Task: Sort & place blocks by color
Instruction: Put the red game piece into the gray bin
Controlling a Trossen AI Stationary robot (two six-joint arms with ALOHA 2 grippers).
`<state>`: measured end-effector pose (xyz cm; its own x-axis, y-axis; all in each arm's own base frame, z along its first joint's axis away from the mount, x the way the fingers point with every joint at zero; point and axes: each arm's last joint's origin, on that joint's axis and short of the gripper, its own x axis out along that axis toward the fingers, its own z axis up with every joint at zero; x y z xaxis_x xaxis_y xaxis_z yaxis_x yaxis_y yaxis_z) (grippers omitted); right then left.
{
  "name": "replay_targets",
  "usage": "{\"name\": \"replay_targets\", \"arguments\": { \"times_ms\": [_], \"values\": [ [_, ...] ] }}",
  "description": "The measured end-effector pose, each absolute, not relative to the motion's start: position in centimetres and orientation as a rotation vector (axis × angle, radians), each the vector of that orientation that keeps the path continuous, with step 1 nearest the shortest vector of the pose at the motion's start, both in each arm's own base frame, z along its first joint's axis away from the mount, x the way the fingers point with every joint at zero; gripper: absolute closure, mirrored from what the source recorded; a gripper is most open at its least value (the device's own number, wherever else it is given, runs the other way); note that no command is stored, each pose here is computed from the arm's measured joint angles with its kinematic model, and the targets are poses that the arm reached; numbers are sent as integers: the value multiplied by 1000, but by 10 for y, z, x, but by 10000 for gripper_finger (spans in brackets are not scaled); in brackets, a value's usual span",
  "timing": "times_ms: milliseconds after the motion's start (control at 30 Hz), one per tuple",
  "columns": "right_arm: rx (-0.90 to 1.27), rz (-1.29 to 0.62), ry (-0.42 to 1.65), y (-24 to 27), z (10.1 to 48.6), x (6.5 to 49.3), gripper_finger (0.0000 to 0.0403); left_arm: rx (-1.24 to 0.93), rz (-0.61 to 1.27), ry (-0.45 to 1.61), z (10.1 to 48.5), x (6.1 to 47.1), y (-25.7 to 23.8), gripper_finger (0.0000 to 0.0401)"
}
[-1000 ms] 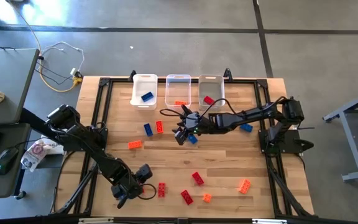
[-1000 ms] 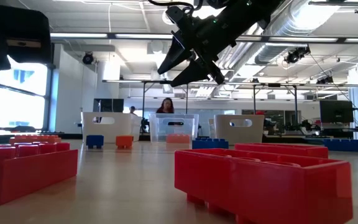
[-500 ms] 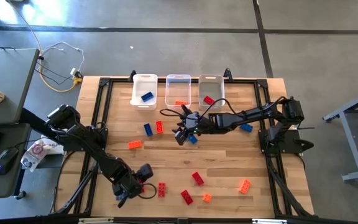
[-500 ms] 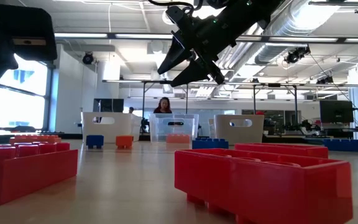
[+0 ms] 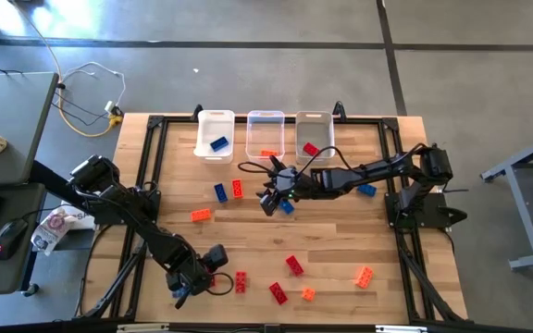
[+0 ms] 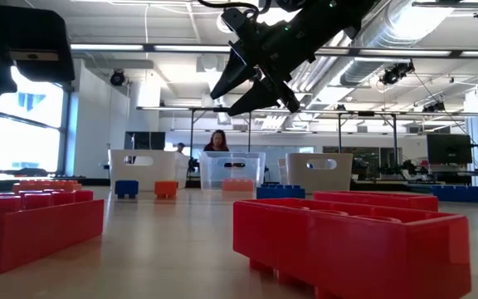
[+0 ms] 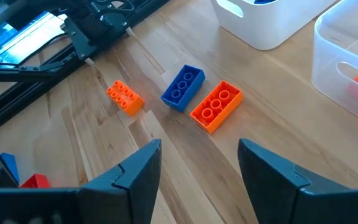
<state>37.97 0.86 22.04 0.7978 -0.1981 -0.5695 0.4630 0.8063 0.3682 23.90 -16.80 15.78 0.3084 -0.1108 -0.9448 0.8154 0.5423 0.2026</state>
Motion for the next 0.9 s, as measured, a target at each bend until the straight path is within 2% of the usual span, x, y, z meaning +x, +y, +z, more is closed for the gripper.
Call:
{"name": "replay_targets", "arguments": {
  "times_ms": [467, 900],
  "values": [
    [531, -375, 537, 9, 220, 380, 203, 806, -731, 1087, 157, 240, -166, 219],
    [545, -371, 532, 9, 221, 380, 203, 811, -695, 1197, 128, 245, -170, 219]
  ]
}}
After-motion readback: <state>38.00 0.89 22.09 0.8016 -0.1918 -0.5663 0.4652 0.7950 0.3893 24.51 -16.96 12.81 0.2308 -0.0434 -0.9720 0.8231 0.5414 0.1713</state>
